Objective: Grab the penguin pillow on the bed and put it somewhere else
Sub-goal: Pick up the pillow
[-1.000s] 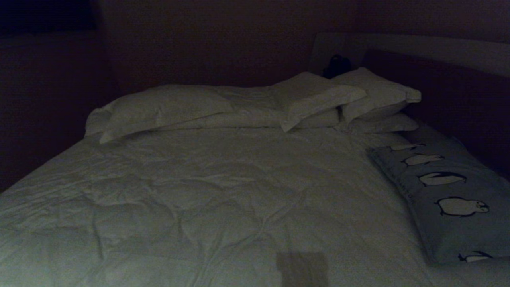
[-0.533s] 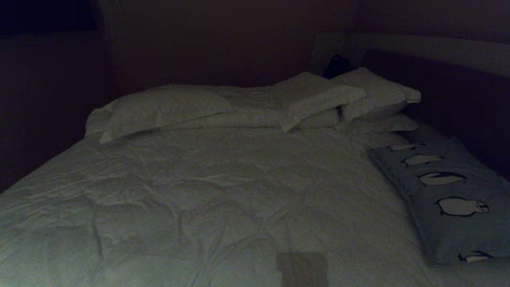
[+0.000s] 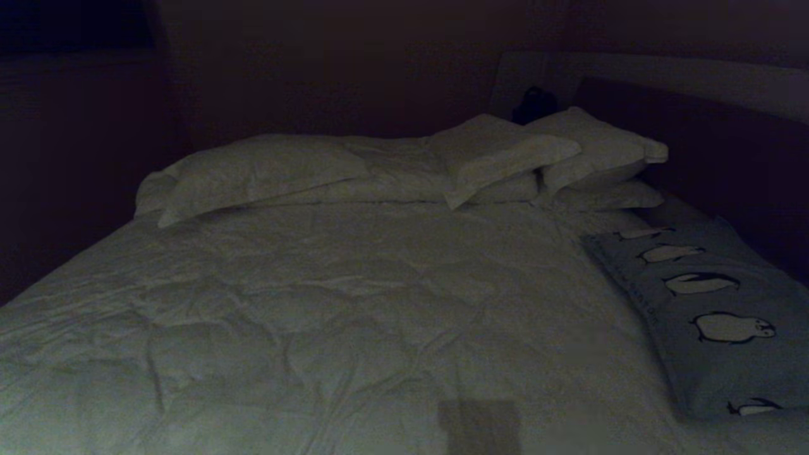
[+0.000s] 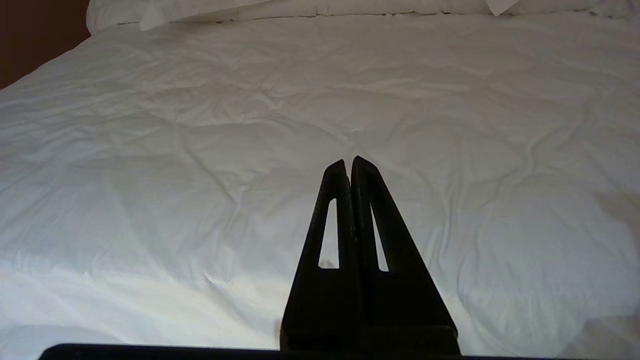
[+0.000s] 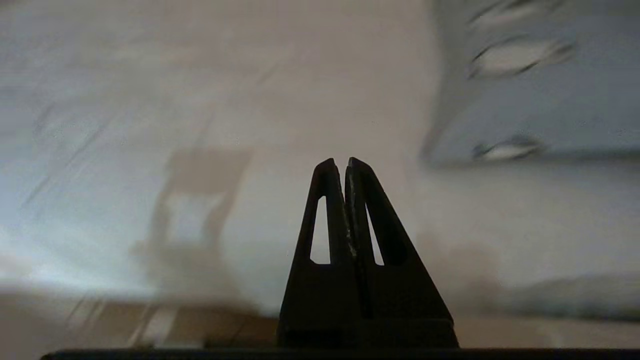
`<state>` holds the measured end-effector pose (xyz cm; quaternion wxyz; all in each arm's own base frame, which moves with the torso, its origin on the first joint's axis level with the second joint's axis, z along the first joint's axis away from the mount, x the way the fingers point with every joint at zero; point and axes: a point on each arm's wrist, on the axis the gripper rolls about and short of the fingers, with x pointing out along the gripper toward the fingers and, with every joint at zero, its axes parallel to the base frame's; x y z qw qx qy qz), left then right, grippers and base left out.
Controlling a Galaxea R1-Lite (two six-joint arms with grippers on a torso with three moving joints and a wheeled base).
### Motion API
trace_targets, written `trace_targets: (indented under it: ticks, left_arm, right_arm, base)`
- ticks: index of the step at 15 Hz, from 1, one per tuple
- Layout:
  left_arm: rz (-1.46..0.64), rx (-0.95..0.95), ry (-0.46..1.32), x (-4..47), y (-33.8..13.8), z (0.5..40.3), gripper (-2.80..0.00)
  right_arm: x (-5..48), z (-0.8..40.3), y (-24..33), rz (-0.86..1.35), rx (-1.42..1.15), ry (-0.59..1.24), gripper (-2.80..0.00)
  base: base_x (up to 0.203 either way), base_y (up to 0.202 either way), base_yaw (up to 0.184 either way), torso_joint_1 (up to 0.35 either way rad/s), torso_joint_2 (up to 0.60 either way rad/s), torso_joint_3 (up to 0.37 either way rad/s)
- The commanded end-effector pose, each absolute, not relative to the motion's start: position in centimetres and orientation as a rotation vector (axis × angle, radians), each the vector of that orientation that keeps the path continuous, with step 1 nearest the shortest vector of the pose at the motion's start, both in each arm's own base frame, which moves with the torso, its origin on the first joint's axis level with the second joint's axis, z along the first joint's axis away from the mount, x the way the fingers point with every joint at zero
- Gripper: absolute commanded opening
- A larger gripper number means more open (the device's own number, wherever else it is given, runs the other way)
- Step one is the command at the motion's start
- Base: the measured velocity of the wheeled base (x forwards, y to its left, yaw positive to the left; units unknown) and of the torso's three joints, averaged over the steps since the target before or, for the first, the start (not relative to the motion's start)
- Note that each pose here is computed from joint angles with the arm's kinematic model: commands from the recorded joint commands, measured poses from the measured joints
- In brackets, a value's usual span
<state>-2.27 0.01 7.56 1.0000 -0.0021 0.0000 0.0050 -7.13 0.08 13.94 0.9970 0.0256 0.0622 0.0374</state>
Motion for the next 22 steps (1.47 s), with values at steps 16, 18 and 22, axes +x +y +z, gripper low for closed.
trace_targets:
  ticks: [16, 18, 22]
  left_arm:
    - [0.011, -0.005, 0.0, -2.3, 0.0, 7.6, -2.8]
    - [0.011, -0.005, 0.0, -2.3, 0.0, 7.6, -2.8]
    - [0.011, -0.005, 0.0, -2.3, 0.0, 7.6, -2.8]
  right_arm:
    - [-3.2, 9.5, -0.1, -0.007, 0.0, 0.002, -2.8]
    - [-3.0, 8.8, -0.1, -0.007, -0.013, 0.027, -2.8]
    - [-2.7, 7.6, -0.1, -0.006, -0.023, 0.071, -2.8]
  base:
    - [0.0, 0.0, 0.0, 0.0, 0.0, 0.0]
    - [0.0, 0.0, 0.0, 0.0, 0.0, 0.0]
    - [0.0, 0.0, 0.0, 0.0, 0.0, 0.0]
